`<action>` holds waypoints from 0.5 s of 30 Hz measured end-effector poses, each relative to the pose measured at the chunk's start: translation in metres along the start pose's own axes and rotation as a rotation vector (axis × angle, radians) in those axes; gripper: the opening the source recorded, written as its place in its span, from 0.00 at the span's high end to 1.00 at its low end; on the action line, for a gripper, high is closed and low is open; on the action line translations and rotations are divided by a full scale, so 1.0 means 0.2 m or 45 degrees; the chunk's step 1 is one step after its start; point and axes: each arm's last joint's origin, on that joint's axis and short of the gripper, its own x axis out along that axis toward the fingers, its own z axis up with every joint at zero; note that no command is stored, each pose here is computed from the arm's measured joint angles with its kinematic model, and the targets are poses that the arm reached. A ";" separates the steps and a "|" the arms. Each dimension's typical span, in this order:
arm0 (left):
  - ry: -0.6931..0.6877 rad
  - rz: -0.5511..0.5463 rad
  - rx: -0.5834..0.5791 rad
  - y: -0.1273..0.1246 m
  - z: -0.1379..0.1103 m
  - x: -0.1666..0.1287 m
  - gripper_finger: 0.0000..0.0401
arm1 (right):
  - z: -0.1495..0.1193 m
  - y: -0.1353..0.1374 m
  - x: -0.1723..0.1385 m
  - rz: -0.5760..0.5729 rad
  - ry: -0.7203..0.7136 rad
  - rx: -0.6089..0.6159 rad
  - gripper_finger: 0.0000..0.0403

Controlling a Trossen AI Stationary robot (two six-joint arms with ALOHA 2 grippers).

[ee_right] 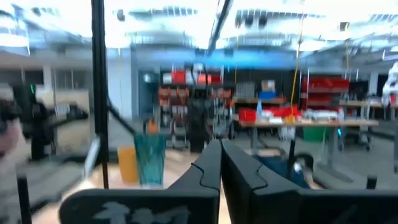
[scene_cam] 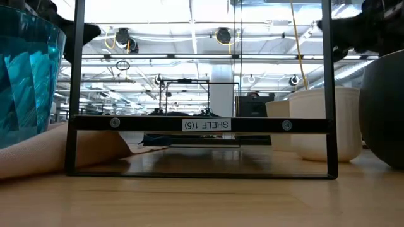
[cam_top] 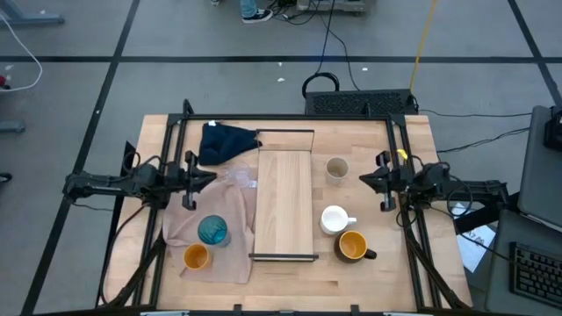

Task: Stack small to large cups/mugs on shelf
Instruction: Put the transparent glass on the shelf

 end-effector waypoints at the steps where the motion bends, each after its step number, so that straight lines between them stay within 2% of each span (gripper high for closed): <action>1: -0.005 0.000 0.000 0.00 0.00 0.00 0.89 | 0.01 0.00 0.00 -0.003 -0.030 0.013 0.99; 5: -0.011 0.001 0.038 0.00 0.00 0.00 0.89 | 0.02 -0.01 0.00 -0.067 -0.051 0.041 0.96; 10: -0.011 0.001 0.001 0.00 0.00 0.00 0.88 | 0.01 0.00 0.00 -0.044 -0.022 0.107 0.92; 15: -0.009 0.001 -0.038 0.00 0.00 0.00 0.88 | -0.01 0.00 0.01 -0.033 0.030 0.152 0.81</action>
